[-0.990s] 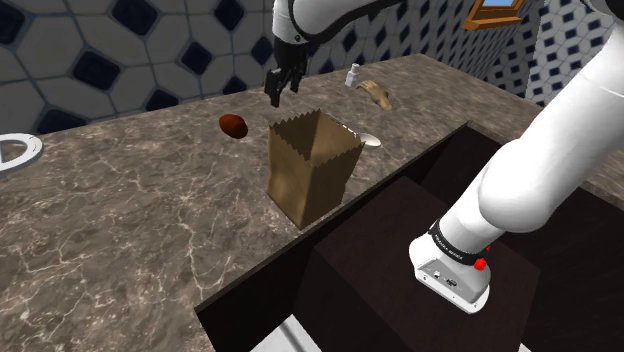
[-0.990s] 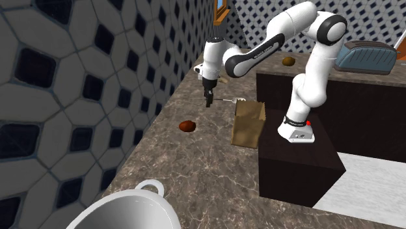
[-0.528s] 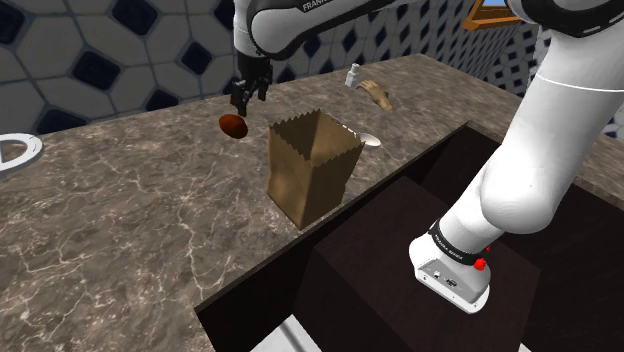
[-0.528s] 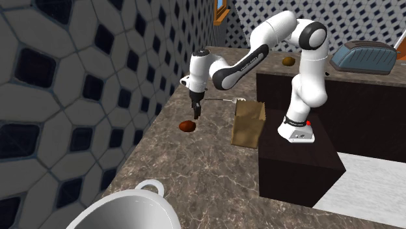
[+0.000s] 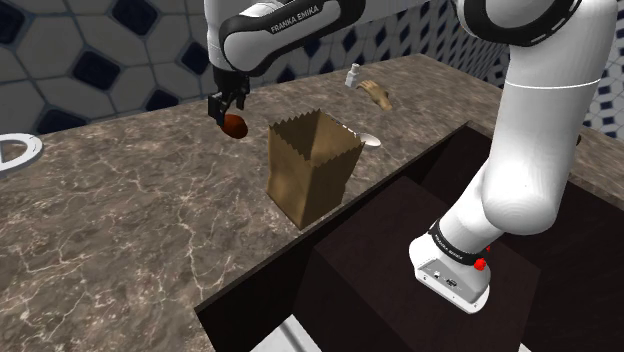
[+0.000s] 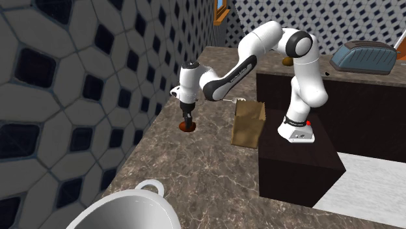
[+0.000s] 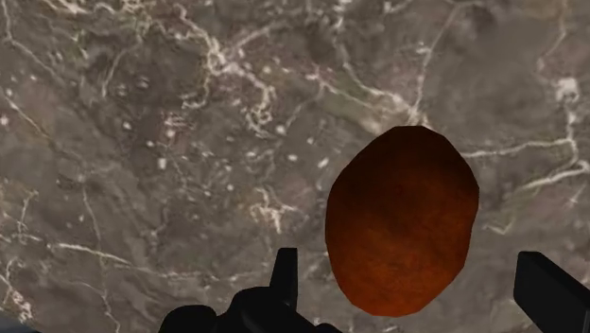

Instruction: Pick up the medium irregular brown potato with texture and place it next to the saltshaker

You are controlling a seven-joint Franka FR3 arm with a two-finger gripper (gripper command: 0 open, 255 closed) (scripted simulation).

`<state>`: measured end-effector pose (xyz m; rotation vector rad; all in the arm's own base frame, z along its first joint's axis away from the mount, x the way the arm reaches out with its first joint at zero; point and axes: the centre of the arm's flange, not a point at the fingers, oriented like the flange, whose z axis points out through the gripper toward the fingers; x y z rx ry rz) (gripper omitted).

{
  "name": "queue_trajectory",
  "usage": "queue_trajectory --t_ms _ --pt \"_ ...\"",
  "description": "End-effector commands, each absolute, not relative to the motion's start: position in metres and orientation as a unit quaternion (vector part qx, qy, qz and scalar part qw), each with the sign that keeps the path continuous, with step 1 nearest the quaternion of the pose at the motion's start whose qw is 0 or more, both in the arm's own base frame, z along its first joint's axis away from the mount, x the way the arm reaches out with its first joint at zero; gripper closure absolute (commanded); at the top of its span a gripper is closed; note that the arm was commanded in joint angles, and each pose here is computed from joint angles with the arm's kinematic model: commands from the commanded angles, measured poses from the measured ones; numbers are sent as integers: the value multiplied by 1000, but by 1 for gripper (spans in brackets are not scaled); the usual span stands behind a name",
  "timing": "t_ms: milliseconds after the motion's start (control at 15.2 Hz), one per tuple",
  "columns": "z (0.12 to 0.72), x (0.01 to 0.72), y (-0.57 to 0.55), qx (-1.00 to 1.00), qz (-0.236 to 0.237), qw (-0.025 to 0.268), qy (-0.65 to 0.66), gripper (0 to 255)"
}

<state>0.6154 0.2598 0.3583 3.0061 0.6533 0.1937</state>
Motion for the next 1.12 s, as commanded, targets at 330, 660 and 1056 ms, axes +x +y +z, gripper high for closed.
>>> queue_trajectory --t_ms 330,660,1056 --pt "329 619 260 975 63 30 212 0" --pt "329 619 260 975 63 30 212 0" --pt "329 619 260 975 63 30 212 255"
